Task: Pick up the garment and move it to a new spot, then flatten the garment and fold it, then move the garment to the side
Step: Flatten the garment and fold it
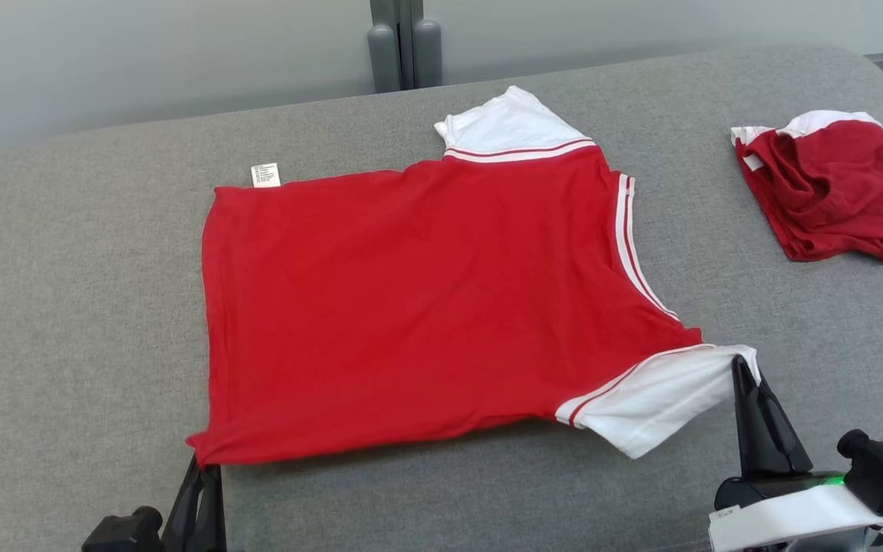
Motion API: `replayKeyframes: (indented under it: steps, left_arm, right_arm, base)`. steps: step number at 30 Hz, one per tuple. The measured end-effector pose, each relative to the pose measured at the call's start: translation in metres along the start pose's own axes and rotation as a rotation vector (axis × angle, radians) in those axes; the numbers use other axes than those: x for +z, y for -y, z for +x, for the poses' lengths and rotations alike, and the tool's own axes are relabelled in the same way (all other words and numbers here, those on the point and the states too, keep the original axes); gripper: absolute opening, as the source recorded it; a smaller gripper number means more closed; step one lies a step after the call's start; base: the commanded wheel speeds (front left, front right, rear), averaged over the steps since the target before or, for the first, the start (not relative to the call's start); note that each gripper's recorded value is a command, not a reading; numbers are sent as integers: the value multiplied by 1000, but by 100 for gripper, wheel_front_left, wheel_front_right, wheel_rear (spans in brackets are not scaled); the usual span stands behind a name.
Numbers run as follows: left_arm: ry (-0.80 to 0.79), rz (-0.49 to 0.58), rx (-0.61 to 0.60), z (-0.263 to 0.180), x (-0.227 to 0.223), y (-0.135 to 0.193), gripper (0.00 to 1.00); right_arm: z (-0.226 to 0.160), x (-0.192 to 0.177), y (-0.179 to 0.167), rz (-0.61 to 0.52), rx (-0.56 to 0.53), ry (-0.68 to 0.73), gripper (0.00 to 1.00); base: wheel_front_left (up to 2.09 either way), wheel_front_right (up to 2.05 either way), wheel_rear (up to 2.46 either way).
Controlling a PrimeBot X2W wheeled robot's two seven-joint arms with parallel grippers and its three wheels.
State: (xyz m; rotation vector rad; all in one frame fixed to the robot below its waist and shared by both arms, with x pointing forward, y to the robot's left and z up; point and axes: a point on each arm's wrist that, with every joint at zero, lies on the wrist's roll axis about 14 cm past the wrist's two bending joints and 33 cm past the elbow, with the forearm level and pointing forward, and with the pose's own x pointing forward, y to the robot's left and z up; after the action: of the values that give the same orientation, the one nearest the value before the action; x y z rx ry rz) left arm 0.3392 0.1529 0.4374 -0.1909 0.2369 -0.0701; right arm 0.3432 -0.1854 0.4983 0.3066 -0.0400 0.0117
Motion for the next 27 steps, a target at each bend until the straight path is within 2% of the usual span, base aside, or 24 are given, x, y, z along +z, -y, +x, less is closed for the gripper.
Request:
replayKeyframes:
  steps: [8, 19, 27]
  left_arm:
    - [-58, 7, -10, 22, -12, 0, 0]
    - [-29, 53, -40, 91, 11, 0, 0]
    - [-105, 70, -29, 116, -10, -7, 0]
  right_arm:
    - [23, -22, 1, 12, 2, -44, 0]
    - [92, -21, -6, 3, 39, -6, 0]
    - [126, -47, -8, -4, 46, -81, 0]
  base:
    - [0, 0, 0]
    - [0, 0, 0]
    - [0, 0, 0]
